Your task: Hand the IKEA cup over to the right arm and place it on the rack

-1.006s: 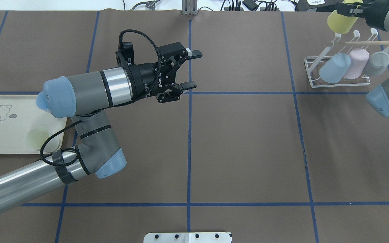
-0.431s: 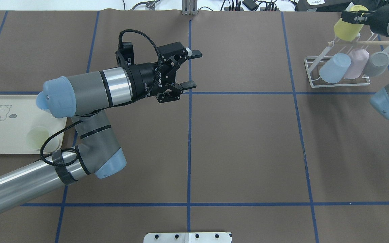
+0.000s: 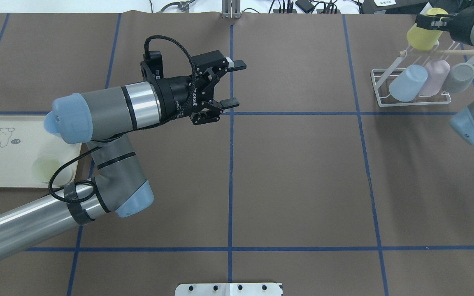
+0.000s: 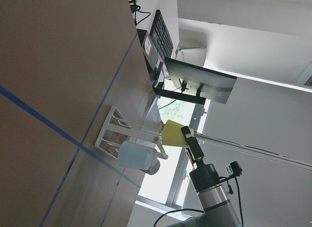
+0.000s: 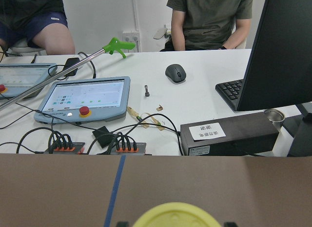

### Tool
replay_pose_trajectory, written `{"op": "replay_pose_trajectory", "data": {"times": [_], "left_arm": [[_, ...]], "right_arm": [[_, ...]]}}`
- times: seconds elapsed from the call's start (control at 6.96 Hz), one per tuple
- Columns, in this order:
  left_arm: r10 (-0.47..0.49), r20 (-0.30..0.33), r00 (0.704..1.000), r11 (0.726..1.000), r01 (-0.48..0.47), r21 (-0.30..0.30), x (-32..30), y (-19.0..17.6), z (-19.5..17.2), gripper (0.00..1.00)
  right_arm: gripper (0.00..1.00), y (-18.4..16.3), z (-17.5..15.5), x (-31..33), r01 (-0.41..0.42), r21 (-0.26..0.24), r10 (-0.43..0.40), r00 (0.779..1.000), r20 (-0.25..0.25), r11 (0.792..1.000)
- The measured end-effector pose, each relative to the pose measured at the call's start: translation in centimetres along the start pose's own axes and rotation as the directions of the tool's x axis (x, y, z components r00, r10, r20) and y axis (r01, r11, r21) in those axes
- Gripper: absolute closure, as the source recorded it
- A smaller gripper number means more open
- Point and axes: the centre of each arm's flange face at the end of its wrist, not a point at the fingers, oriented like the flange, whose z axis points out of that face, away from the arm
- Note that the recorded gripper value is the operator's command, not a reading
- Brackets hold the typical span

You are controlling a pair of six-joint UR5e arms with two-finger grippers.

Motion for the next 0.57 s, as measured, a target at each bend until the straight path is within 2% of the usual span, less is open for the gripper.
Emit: {"op": "replay_pose_trajectory", "data": {"times": [0.57], "left_arm": [[0.000,-0.007,1.000,1.000,0.000,0.005,0.13,0.04,-0.03,0.02]], "right_arm": [[1.00,0.39,0.52,-0.03,0.000,-0.010,0.000,1.000,-0.003,1.000]]}}
